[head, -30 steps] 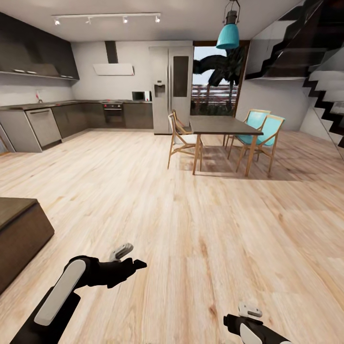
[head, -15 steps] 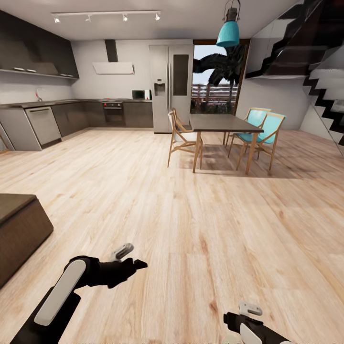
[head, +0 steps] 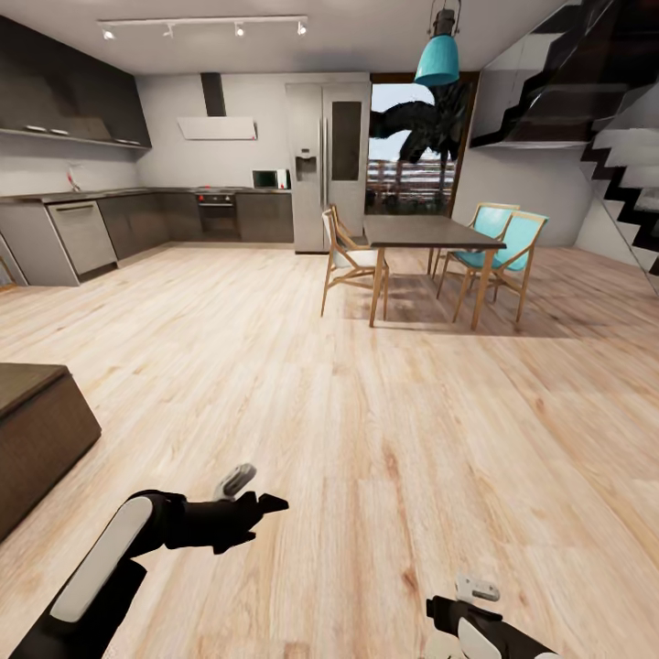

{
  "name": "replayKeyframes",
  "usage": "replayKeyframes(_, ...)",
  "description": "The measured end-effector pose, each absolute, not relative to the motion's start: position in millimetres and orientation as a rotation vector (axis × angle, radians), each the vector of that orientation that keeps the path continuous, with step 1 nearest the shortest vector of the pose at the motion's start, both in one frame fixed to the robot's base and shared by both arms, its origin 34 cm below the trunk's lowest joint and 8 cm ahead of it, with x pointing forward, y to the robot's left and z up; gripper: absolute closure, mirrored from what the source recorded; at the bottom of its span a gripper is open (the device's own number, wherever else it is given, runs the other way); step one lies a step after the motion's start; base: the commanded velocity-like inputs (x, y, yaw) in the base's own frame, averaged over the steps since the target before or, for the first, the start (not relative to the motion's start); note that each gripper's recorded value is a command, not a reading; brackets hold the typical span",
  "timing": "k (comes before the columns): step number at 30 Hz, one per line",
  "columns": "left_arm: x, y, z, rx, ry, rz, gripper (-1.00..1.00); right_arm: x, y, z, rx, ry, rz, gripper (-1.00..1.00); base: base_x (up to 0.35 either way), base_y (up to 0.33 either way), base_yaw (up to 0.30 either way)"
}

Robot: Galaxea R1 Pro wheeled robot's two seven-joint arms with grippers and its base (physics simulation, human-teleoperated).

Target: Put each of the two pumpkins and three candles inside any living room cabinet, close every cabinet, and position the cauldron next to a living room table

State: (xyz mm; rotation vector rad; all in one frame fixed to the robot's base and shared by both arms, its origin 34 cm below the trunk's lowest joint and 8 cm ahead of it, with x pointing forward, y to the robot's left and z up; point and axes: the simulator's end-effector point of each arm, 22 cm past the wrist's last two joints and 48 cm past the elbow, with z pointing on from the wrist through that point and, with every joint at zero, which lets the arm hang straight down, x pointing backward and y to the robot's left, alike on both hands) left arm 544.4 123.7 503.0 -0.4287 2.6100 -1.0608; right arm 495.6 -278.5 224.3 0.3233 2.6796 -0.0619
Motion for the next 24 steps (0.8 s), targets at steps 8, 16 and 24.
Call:
replayKeyframes(8,540.6,123.1,491.7,-0.432,2.597,-1.118,-1.0,496.2,-279.6,210.7,0.331,2.652,-0.064,-1.0,0.0,0.0,0.0)
replayKeyframes(16,539.8,121.5,477.0,-0.451,2.62,-1.132,-1.0,486.7,-279.8,196.7,0.333,2.682,-0.071,-1.0,0.0,0.0,0.0)
replayKeyframes(24,538.4,121.6,460.6,-0.475,2.649,-1.134,-1.0,476.2,-280.5,182.7,0.339,2.714,-0.077,-1.0,0.0,0.0,0.0)
